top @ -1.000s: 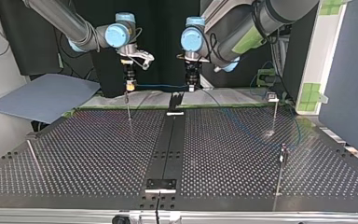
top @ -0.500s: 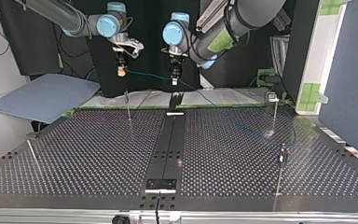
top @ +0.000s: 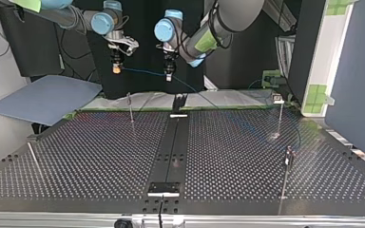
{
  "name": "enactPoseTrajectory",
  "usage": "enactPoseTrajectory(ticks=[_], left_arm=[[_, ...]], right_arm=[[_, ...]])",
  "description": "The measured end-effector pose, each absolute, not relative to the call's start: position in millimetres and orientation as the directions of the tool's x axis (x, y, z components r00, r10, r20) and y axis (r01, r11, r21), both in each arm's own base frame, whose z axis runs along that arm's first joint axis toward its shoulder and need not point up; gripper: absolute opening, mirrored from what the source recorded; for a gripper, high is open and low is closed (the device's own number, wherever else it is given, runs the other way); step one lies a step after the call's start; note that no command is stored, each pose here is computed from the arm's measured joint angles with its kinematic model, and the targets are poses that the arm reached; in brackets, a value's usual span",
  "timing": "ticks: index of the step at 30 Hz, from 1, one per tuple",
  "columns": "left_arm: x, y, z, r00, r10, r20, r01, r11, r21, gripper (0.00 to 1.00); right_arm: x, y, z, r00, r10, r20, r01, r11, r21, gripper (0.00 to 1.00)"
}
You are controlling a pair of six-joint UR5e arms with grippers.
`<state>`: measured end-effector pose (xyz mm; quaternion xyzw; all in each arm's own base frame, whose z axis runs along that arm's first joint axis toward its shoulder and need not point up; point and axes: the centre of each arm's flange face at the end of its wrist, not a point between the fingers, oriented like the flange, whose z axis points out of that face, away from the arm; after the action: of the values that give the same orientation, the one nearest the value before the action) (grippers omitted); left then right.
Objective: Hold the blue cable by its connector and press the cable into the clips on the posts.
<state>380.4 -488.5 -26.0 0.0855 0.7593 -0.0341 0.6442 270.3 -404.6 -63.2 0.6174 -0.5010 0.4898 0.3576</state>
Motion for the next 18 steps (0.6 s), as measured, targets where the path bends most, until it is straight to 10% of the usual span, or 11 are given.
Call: enactPoseTrajectory(ticks=[18], left_arm=[[396.8, -525.1, -51.6, -0.142, 0.081, -0.986, 0.180, 0.982, 0.055, 0.00]], right_arm=[[211.8, -464.0, -57.1, -0.009, -0.214, 0.977, -0.981, -0.187, -0.050, 0.00]])
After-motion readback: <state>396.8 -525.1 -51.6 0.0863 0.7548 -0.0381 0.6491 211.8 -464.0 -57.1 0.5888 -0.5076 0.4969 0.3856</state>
